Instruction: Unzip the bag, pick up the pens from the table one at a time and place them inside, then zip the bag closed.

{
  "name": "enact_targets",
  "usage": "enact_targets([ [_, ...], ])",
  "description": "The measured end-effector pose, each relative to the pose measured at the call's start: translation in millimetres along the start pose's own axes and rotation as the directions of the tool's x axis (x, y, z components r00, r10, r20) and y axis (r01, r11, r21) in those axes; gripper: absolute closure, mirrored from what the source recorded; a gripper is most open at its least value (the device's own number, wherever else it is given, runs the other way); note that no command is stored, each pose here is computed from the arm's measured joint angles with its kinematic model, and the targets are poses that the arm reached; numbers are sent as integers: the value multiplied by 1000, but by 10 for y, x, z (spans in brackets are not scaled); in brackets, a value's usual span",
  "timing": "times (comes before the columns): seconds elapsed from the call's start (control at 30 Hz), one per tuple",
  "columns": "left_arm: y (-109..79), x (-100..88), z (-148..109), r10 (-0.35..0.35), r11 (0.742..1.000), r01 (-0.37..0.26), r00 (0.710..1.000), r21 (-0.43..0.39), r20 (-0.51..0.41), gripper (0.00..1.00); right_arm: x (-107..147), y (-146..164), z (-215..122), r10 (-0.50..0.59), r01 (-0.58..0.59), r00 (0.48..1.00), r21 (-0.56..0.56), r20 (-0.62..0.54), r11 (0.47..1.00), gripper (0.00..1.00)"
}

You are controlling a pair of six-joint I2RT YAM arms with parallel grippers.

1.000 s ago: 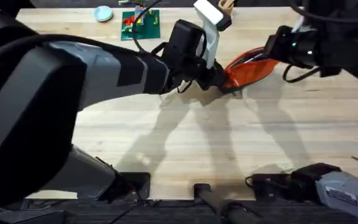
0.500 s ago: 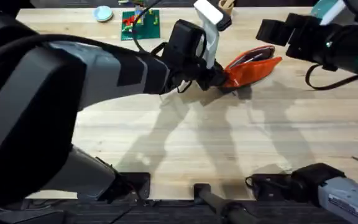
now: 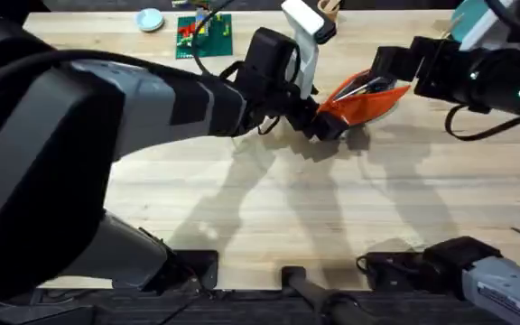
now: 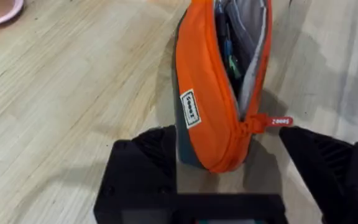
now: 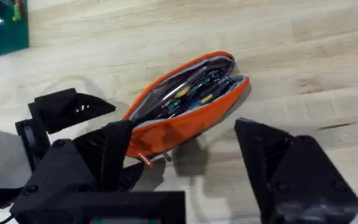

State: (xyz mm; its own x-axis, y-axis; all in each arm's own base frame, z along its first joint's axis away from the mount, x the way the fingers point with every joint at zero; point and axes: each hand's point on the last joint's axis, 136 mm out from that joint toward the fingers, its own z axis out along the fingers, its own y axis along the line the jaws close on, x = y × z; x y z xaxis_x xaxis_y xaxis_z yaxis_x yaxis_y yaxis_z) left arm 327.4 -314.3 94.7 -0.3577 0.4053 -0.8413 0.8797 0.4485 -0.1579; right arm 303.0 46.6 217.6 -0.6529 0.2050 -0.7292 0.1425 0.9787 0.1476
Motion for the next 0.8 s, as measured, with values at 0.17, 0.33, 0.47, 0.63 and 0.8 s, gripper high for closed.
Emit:
enact_targets([
  [0.17,-67,11,-127,9,1000,-9,999,6,-36,6,17,-8,0,-2,2,1000,3,-7,1000,6],
  [0.33,-230,5,-428,99,995,-97,991,26,-91,6,105,-4,-2,-9,9,999,-5,-45,1000,6],
  [0.47,-329,-5,-617,190,981,-186,976,46,-110,6,180,111,-12,-38,31,996,-76,-82,997,6],
  [0.63,-323,66,-799,249,967,-240,960,81,-125,6,275,289,-45,-110,86,987,-190,-118,978,6],
  [0.8,-254,182,-930,266,960,-251,955,124,-130,6,479,378,-100,-194,138,963,-276,-186,951,6],
])
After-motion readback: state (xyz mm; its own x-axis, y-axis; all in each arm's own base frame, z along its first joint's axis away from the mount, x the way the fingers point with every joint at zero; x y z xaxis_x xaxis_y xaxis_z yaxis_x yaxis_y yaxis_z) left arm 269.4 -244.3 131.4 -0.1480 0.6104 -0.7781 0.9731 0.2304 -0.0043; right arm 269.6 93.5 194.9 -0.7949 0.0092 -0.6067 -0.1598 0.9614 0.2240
